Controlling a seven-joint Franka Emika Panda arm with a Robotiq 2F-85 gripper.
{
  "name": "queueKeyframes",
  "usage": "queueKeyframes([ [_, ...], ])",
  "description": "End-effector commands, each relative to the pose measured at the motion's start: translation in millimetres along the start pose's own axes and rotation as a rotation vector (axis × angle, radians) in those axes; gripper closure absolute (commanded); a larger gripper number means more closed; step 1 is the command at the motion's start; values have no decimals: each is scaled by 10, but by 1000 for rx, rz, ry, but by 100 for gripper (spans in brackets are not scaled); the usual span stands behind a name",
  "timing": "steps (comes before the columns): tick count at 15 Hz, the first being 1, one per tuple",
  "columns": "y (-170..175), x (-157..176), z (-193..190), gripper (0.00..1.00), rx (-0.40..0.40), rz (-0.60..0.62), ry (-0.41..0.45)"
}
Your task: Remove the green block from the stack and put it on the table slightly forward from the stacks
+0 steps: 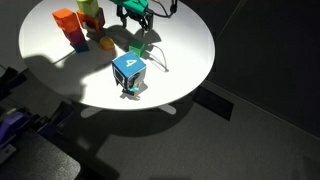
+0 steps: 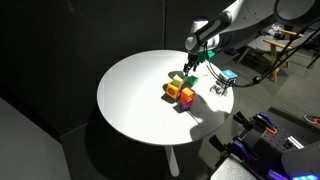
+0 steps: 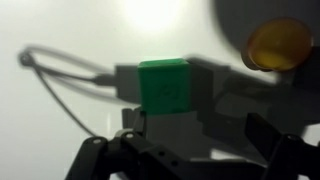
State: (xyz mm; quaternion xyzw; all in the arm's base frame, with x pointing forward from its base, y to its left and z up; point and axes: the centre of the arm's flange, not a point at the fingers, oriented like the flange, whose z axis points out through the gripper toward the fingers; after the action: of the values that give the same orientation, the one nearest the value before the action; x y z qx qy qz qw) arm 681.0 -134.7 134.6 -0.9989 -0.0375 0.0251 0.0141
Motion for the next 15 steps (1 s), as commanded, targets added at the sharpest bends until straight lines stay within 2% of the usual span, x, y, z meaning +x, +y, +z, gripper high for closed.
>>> queueKeyframes([
  [1, -137, -171, -343, 0, -33, -5, 9],
  [7, -331, -285, -658, 0, -61, -17, 15],
  [15, -552, -552, -903, 0, -78, -25, -24],
])
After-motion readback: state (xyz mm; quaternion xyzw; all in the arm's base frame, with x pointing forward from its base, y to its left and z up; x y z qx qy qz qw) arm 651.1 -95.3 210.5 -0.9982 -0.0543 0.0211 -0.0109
